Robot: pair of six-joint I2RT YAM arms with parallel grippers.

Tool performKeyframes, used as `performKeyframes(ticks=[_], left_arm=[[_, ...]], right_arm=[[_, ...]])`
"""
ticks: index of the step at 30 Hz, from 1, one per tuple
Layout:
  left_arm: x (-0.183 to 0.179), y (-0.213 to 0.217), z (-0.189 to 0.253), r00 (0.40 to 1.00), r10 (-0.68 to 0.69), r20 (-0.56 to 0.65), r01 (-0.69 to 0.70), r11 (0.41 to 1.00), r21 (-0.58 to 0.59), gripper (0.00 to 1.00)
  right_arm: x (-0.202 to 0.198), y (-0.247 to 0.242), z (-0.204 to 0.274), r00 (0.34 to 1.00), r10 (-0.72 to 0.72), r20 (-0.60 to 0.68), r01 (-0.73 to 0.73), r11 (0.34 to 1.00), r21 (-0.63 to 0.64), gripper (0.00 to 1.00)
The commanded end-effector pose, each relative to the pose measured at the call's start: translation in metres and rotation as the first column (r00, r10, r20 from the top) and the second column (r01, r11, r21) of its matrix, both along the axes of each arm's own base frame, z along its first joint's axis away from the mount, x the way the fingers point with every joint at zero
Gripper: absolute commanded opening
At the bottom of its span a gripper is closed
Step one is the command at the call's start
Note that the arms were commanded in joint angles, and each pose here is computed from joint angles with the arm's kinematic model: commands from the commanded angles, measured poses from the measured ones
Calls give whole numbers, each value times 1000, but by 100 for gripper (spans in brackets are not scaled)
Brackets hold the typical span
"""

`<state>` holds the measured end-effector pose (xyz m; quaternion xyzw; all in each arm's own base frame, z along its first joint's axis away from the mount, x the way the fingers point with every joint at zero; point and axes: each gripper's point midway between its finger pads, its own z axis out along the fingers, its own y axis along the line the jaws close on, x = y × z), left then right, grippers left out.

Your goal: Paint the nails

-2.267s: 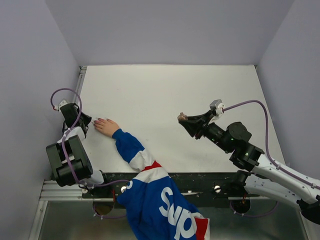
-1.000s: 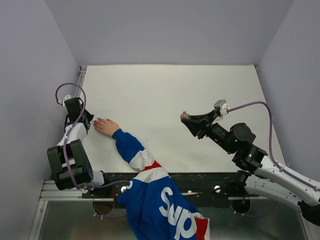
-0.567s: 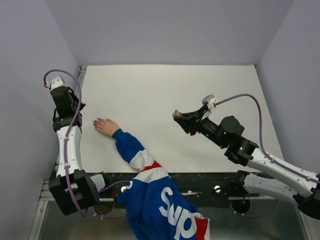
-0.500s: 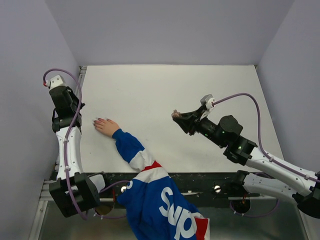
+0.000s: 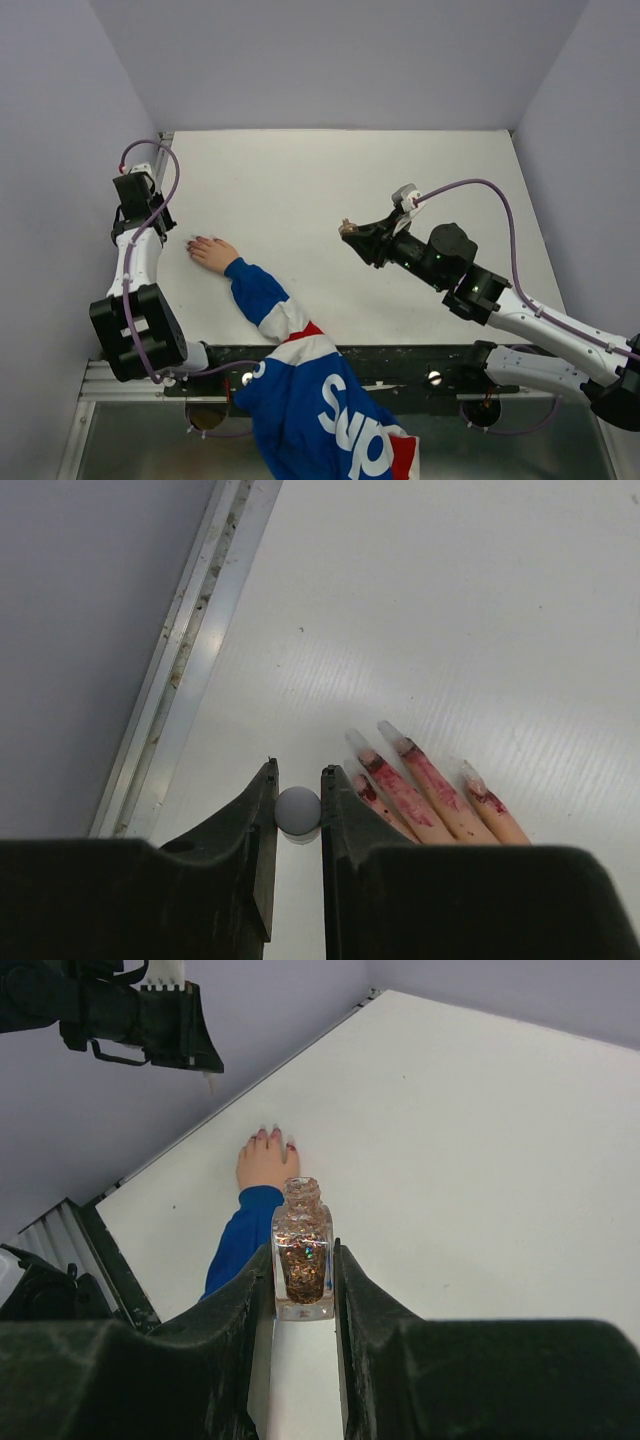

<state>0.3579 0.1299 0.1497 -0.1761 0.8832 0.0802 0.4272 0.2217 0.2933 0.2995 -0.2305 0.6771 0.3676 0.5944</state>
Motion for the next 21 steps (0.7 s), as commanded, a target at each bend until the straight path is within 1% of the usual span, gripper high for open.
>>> performKeyframes(ticks=[1,2,3,7,12,13,17,21], left_arm=[[15,10,-10,992,-120,39,120,993,3,0],[18,9,-11,987,-147,59,147,989,3,0],[21,11,-11,984,-166,69,164,986,32,0],[23,13,-22,972,-220,78,212,972,99,0],[28,-1,-27,947,-305,100,297,951,87,0],[30,-1,-30,947,-307,90,301,950,80,0],[33,1,-48,954,-299,-19,299,954,29,0],[38,-13,-70,927,-356,-116,361,932,26,0]], right_arm=[[3,-3,12,1000,-28,1,28,999,17,1],[4,-3,15,1000,-31,2,31,999,26,1],[4,-2,15,1000,-29,2,29,999,24,1],[5,-3,14,999,-38,-1,38,999,19,1],[6,-5,7,999,-52,-12,52,999,10,1],[7,-6,7,998,-55,-14,56,998,11,1],[7,-9,6,997,-69,-15,69,998,12,1],[8,-10,2,997,-77,-19,77,997,2,1]])
